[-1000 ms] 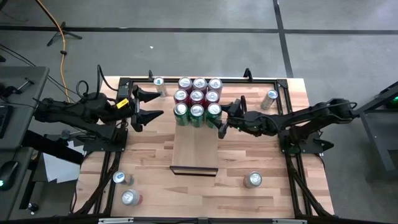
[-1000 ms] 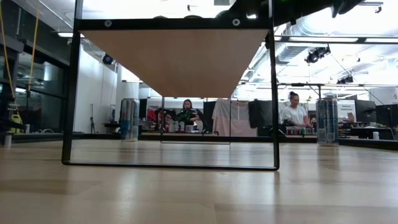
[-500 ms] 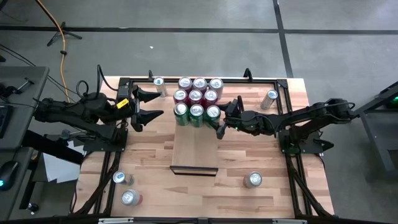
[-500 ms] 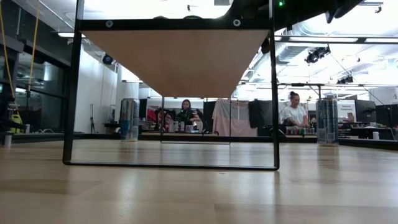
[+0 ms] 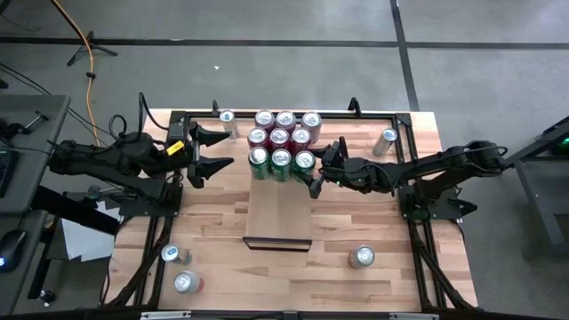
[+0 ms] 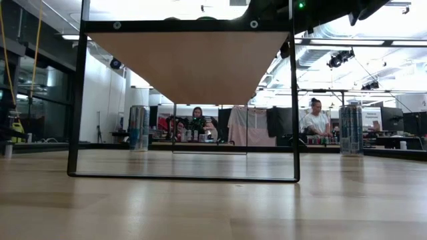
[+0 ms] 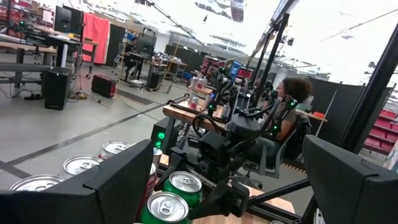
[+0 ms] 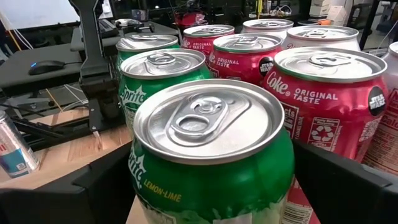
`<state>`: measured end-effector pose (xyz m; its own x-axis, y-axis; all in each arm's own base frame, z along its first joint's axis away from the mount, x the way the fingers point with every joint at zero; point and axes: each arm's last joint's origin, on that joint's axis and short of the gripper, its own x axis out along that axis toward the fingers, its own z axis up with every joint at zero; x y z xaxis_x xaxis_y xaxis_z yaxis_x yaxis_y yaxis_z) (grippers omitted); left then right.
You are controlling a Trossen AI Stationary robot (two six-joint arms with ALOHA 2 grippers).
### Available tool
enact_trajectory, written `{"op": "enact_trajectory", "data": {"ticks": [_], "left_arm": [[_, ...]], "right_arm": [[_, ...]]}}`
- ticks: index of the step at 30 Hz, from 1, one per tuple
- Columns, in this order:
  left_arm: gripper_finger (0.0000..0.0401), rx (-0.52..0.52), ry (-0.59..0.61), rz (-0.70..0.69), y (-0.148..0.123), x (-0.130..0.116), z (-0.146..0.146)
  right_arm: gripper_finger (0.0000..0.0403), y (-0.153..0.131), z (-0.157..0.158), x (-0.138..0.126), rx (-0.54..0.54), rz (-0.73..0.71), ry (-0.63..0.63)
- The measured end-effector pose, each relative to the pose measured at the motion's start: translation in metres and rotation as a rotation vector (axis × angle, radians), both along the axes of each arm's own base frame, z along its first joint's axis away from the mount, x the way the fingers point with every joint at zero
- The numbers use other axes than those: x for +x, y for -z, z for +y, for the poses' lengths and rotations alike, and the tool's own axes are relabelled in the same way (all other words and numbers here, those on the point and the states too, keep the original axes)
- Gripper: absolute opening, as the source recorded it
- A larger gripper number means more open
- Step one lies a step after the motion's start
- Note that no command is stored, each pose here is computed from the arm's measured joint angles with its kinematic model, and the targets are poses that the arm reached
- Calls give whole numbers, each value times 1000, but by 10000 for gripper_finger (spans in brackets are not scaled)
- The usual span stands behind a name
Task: Place canned beverage on shelf
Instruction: Put the green soda can on the shelf
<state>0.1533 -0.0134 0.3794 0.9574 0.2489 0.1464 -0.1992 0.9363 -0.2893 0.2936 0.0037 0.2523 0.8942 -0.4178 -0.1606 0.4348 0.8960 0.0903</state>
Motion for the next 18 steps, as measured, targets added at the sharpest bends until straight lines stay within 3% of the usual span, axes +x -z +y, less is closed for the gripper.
{"op": "enact_trajectory", "data": {"ticks": [18], "left_arm": [[343,0,0,0,0,0,0]], "right_arm": [[381,-4,0,1,0,-47,-1]]}}
